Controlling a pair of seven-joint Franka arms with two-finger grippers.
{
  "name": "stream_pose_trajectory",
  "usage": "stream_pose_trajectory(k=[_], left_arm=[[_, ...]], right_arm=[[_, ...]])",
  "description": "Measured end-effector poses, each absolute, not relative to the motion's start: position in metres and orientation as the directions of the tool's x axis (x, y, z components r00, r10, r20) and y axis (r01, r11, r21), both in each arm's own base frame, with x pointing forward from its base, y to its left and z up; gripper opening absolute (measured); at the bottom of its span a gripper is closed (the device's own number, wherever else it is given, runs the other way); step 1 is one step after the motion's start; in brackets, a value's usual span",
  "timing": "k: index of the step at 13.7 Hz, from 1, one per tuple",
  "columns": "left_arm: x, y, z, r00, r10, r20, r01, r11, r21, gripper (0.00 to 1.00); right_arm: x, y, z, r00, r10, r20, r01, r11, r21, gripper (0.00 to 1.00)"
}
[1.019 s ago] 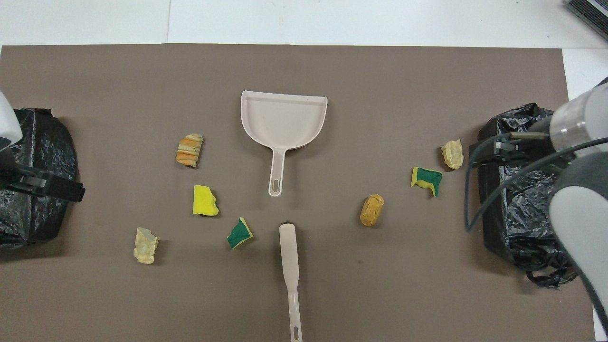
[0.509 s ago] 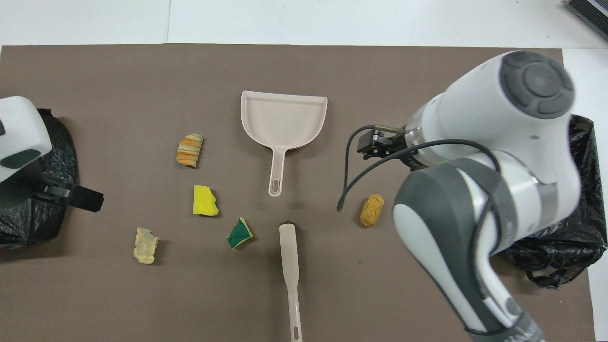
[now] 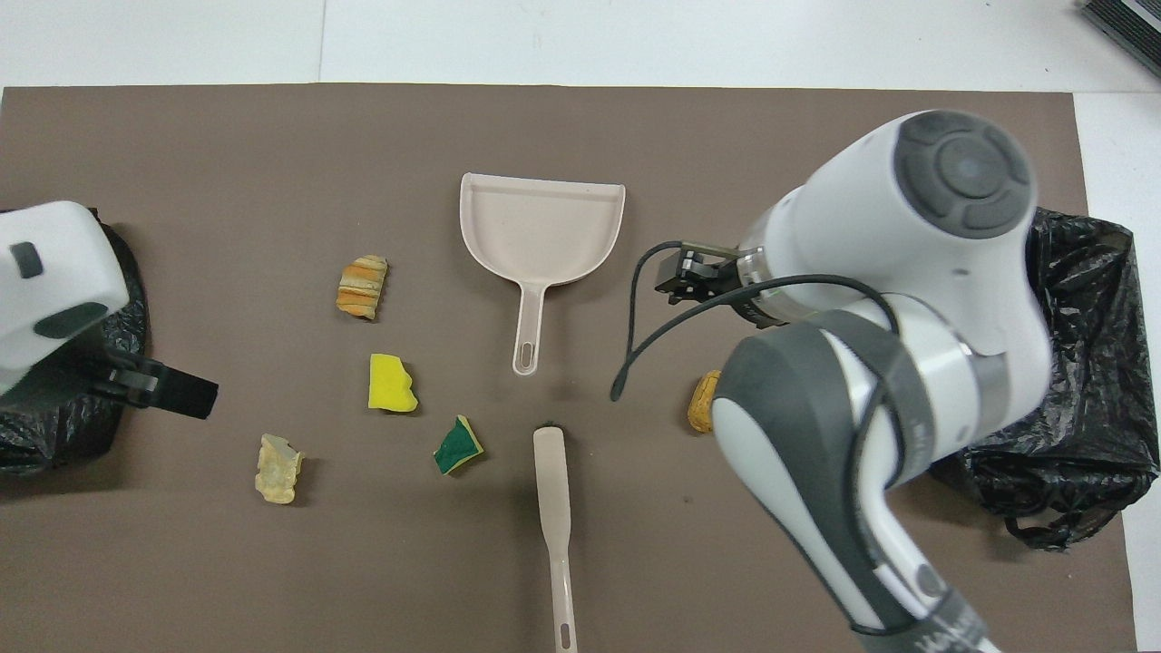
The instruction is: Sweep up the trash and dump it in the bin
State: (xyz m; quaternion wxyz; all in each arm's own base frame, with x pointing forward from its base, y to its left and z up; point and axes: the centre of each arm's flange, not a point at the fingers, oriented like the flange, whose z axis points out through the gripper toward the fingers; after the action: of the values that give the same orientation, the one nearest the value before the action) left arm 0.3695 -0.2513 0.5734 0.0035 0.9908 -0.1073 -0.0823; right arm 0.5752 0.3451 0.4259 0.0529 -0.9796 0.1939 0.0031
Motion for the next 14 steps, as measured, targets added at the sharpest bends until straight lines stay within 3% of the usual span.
stream_pose_trajectory(k=[4, 9, 14], left_arm=[[0.316, -0.326, 0.531, 0.977, -0.174, -0.122, -0.174, -0.985, 0.016, 1.0], [0.262, -0.371, 0.465, 0.988, -0.116, -0.105, -0.115, -0.993, 0.019, 1.0], [0.239, -0.394, 0.389, 0.991, -0.096, -0.089, -0.094, -0.995, 0.02, 1.0]], right_arm=[[0.594, 0.361, 0.4, 0.911, -0.41, -0.054, -0.413, -0.899, -0.143, 1.0], [0.595, 0.401, 0.379, 0.922, -0.383, -0.065, -0.388, -0.908, -0.158, 1.0], [0.577, 0.429, 0.36, 0.953, -0.302, -0.038, -0.304, -0.95, -0.067, 1.0]])
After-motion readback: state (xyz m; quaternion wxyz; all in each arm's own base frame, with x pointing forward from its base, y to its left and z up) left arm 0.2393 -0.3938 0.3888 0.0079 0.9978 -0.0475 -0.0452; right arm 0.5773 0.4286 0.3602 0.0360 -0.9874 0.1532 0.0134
